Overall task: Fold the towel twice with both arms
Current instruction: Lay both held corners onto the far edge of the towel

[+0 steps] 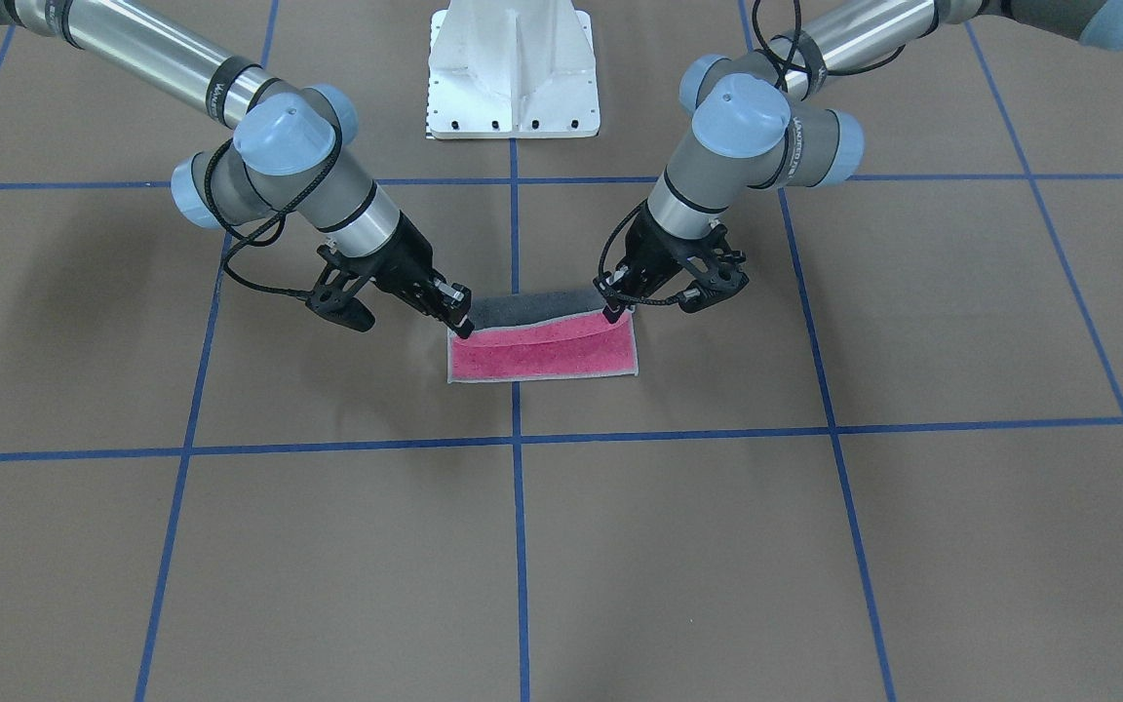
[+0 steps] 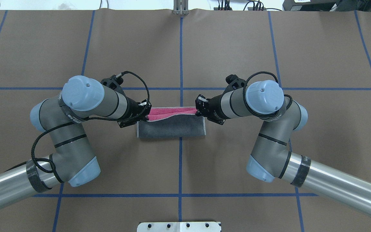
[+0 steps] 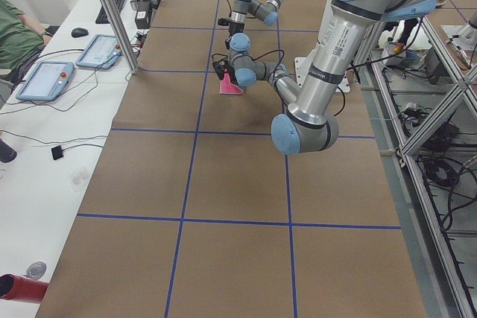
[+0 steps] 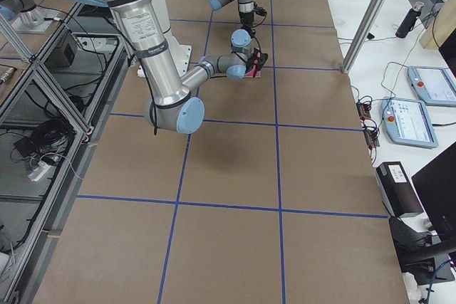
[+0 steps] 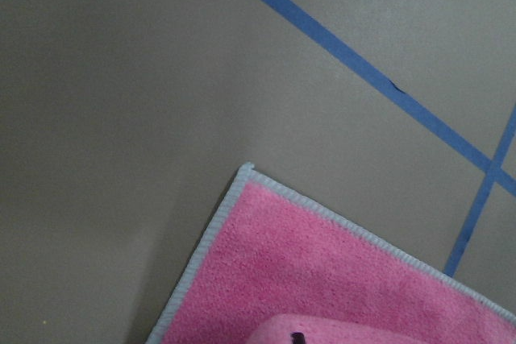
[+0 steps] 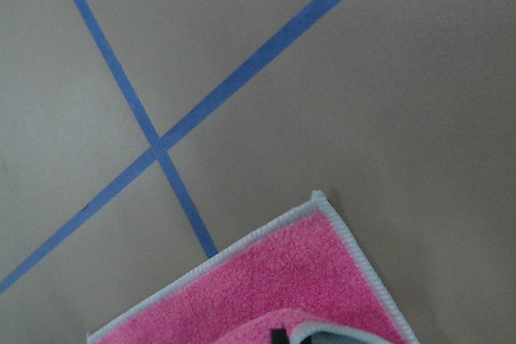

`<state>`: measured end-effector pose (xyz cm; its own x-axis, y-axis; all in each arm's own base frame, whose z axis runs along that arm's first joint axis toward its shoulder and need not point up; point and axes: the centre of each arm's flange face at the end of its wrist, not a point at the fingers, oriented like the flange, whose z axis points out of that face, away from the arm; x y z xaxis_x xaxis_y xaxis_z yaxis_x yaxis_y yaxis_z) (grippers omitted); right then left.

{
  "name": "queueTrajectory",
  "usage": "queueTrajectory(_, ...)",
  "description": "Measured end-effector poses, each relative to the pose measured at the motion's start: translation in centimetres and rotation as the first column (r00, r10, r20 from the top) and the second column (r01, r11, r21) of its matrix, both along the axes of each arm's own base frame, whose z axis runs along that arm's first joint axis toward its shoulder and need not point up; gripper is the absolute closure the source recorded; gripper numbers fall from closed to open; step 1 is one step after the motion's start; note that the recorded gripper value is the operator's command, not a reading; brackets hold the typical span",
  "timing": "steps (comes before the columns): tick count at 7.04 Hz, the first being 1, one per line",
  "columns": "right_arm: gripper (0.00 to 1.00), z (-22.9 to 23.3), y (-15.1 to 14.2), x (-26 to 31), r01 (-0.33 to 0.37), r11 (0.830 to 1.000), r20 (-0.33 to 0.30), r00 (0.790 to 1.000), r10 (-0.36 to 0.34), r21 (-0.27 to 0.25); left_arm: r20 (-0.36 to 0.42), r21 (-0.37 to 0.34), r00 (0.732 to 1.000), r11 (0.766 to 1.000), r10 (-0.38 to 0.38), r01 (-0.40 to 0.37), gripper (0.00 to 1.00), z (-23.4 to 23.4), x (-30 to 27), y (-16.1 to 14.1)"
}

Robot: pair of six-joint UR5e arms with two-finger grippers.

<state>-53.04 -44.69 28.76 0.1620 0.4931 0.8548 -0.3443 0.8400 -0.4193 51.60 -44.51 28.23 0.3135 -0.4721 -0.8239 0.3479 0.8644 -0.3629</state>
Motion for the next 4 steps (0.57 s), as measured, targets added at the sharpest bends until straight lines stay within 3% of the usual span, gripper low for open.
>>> queueTrajectory(4,1.00,0.04,-0.37,0.19,-0.015,1.000,-0.003,1.000,0.015,0.003,-0.001,0.001,1.000,1.000,-0.003,0.003,1.00,0.87,0.33,-0.41)
